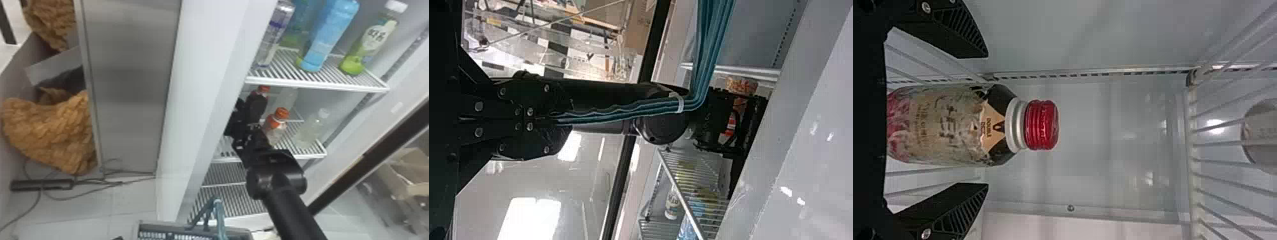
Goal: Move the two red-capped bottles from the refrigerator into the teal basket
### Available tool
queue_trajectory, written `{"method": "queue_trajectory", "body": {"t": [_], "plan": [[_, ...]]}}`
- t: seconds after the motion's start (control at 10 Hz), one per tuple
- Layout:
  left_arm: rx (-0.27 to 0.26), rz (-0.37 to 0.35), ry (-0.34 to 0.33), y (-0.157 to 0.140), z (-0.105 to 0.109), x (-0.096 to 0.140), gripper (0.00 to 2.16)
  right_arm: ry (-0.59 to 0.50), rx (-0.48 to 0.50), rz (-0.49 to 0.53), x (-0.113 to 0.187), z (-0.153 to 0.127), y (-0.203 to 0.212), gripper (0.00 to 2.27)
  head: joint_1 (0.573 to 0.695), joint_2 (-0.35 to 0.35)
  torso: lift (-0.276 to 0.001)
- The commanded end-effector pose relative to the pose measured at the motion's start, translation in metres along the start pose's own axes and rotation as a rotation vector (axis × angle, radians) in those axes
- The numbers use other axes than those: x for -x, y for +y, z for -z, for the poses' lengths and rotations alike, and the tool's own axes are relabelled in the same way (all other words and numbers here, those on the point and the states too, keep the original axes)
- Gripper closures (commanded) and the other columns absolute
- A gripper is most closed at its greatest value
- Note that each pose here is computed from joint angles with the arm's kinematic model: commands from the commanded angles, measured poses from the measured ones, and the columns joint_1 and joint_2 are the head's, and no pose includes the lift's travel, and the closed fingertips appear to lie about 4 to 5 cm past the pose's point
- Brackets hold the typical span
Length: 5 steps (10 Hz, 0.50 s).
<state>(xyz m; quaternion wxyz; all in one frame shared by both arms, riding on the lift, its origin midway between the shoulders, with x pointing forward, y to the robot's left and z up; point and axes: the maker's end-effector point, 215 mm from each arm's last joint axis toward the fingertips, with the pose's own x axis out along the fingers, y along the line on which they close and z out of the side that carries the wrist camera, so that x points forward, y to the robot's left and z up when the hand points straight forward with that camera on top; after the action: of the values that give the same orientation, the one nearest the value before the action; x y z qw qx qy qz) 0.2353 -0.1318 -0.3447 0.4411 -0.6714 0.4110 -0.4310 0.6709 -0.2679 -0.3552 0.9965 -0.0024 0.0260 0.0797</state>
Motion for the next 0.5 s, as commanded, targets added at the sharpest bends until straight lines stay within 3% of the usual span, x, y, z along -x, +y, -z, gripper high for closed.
{"method": "queue_trajectory", "body": {"t": [0.0, 0.2, 0.3, 0.4], "plan": [[0.004, 0.002, 0.001, 0.0, 0.0, -0.001, 1.15, 0.008, 0.01, -0.003, -0.007, -0.001, 0.003, 0.09, 0.695, -0.35, -0.224], [0.003, 0.004, 0.001, -0.001, 0.0, -0.001, 1.15, 0.038, 0.019, 0.002, -0.013, 0.005, -0.001, 0.11, 0.695, -0.35, -0.224], [0.005, 0.002, 0.0, 0.0, 0.0, -0.001, 1.15, 0.05, 0.024, -0.001, -0.014, 0.008, -0.001, 0.28, 0.695, -0.35, -0.224], [0.004, 0.002, 0.0, 0.0, 0.0, -0.001, 1.15, 0.052, 0.024, -0.001, -0.013, 0.01, -0.001, 0.65, 0.695, -0.35, -0.224]]}}
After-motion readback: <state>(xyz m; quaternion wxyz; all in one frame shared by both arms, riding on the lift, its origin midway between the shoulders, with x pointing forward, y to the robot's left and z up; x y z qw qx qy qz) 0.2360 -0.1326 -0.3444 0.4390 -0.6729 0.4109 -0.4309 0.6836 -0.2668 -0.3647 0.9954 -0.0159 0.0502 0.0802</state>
